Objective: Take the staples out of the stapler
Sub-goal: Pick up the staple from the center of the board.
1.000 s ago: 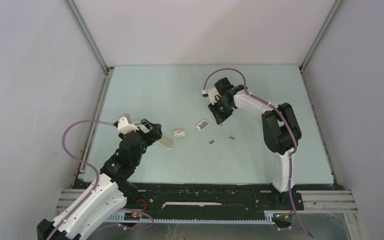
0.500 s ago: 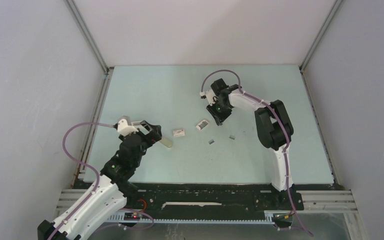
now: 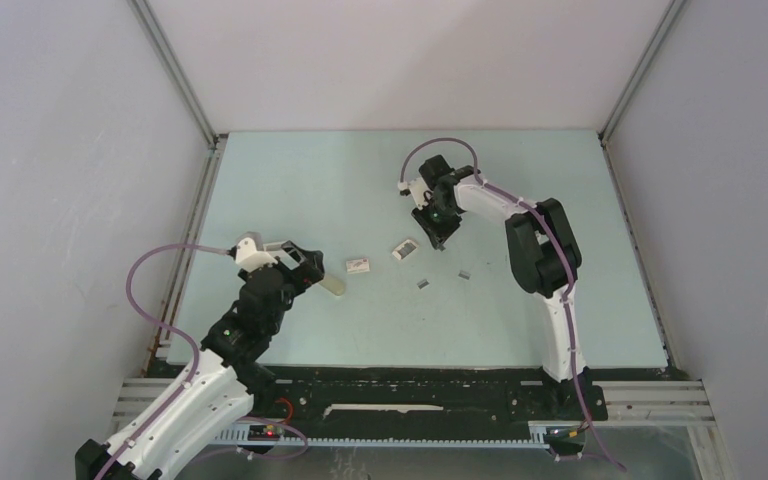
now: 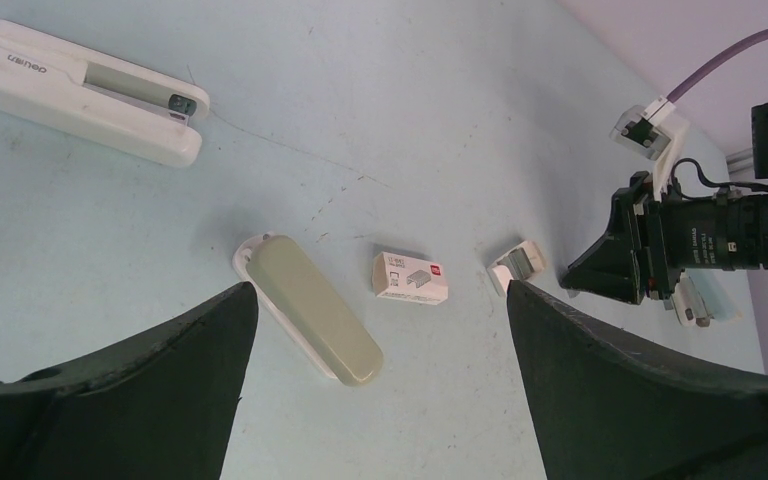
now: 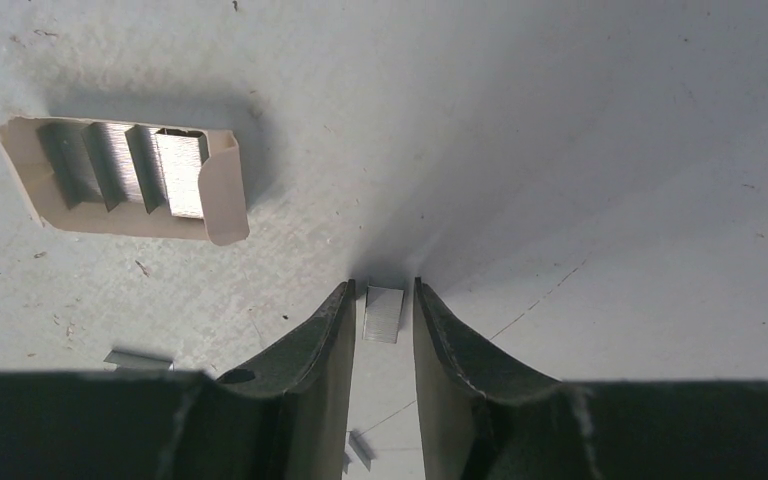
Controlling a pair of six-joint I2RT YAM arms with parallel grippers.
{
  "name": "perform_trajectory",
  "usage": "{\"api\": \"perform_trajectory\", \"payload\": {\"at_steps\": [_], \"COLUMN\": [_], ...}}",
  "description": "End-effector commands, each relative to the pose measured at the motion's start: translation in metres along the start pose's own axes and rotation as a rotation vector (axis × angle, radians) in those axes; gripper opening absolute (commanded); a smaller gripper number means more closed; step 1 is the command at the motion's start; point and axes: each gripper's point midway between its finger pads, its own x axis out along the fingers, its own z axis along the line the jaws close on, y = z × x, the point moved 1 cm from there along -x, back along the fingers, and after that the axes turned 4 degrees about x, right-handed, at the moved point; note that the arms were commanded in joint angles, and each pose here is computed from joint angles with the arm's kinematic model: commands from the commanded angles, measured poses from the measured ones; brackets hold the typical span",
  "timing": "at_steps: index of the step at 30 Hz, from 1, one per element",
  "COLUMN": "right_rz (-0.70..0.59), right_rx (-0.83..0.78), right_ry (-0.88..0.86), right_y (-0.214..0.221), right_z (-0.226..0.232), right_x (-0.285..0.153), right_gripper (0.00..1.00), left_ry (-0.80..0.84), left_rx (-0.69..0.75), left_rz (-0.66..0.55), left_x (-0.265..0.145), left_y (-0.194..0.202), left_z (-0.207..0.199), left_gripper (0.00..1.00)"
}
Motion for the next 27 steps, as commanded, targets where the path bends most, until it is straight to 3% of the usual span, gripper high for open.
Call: {"api": "perform_trajectory", "payload": {"at_steps": [1, 8, 15, 19, 27], "right_rz": [0.011, 0.034, 0.033, -0.003, -0.118], "right_rx": [-0.005, -0.003, -0.004, -0.008, -0.014], "right_ry": [-0.007, -0.006, 0.006, 0.008, -0.005], "right_y": [-0.004, 0.003, 0.005, -0.003, -0.024], "right_z": [0.004, 0.005, 0.003, 0.004, 0.015], "right_x": [0.000, 0.000, -0.001, -0.011, -0.041], "right_gripper": [0.35, 0.28, 0.16, 0.10, 0.07], "left_ry": [0.001, 0.002, 0.001, 0.004, 0.006], "left_rx": [-0.027, -0.028, -0.029, -0.030, -0.032], "left_rz": [-0.020, -0.021, -0.020, -0.021, -0.019], "left_x": [0.002, 0.002, 0.002, 0.002, 0.002], "left_y": [-0.001, -0.002, -0.001, -0.002, -0.002], "left_z": [0.001, 0.001, 0.001, 0.000, -0.001], "left_gripper": [1.00, 1.00, 1.00, 1.00, 1.00]}}
